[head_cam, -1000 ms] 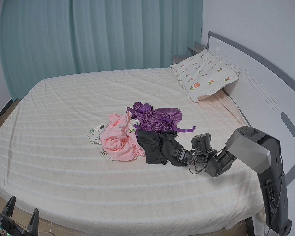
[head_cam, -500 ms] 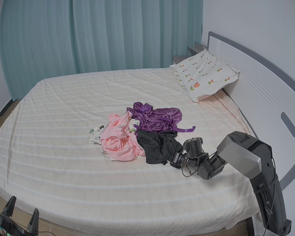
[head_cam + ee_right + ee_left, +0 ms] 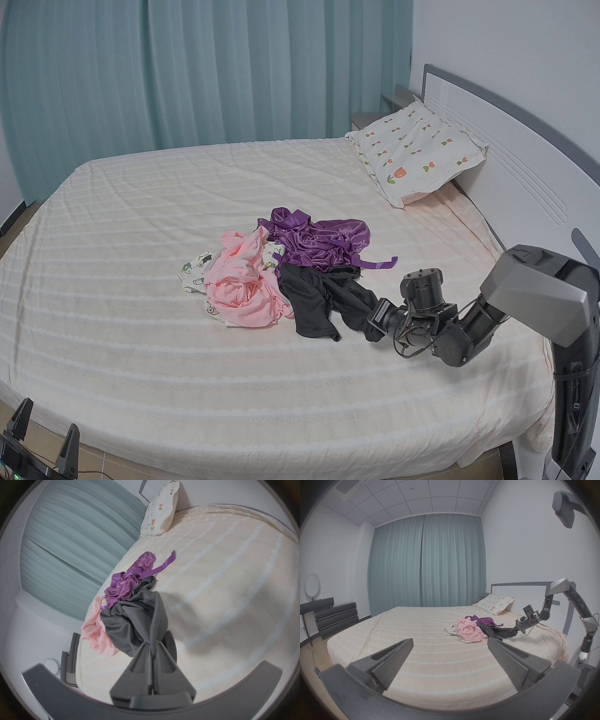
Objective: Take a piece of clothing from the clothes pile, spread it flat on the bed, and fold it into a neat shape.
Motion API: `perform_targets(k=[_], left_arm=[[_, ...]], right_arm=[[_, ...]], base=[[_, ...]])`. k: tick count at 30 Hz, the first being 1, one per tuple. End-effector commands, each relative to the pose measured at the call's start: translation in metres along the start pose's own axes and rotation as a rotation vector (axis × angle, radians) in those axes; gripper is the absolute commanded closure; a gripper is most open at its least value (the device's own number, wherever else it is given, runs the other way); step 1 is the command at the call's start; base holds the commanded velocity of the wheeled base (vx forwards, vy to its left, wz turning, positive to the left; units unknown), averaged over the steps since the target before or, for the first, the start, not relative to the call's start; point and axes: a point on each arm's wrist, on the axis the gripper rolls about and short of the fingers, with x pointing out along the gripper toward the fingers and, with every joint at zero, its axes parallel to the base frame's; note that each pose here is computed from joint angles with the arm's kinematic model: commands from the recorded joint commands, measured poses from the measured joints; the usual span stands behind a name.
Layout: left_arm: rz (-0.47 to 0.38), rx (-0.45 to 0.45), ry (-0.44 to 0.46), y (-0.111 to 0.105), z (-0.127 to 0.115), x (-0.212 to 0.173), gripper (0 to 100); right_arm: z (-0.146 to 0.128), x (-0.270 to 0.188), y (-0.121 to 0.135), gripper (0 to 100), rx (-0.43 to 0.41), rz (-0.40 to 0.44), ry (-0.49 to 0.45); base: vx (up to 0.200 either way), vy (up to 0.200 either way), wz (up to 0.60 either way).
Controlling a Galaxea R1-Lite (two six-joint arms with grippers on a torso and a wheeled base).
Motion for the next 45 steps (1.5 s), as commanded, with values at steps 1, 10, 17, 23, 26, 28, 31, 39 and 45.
perform_targets(k=[1, 10, 17, 23, 26, 28, 31, 39, 45], left_arm=[[-0.006, 0.016, -0.001, 0.0, -0.005, 0.0, 0], [-0.038, -0.035, -0.211, 0.0, 0.06, -0.013, 0], [-0.26, 0.01, 0.103, -0.005, 0.076, 0.037, 0], [-0.437, 0.056, 0.333, -0.014, 0.072, 0.092, 0], [-0.526, 0.067, 0.417, -0.027, 0.066, 0.119, 0], [-0.552, 0.081, 0.45, -0.036, 0.061, 0.139, 0], [-0.58, 0.103, 0.485, -0.055, 0.05, 0.166, 0], [-0.503, 0.041, 0.61, -0.117, 0.021, 0.22, 0], [-0.452, -0.012, 0.689, -0.157, 0.0, 0.244, 0]], right_arm=[[0.005, -0.133, 0.013, 100, 0.034, 0.166, -0.065], [-0.011, -0.211, -0.011, 100, 0.032, 0.223, -0.106], [-0.017, -0.229, -0.01, 100, 0.027, 0.265, -0.109], [-0.017, -0.238, -0.012, 100, 0.052, 0.276, -0.115], [-0.018, -0.237, -0.013, 100, 0.051, 0.272, -0.104], [-0.018, -0.238, -0.013, 100, 0.052, 0.275, -0.106], [-0.018, -0.238, -0.013, 100, 0.053, 0.273, -0.108], [-0.017, -0.239, -0.012, 100, 0.053, 0.278, -0.114], [-0.017, -0.239, -0.012, 100, 0.054, 0.278, -0.116]], base=[[0.0, 0.0, 0.0], [0.0, 0.0, 0.0], [0.0, 0.0, 0.0], [0.0, 0.0, 0.0], [0.0, 0.0, 0.0], [0.0, 0.0, 0.0], [0.0, 0.0, 0.0], [0.0, 0.0, 0.0], [0.0, 0.0, 0.0]])
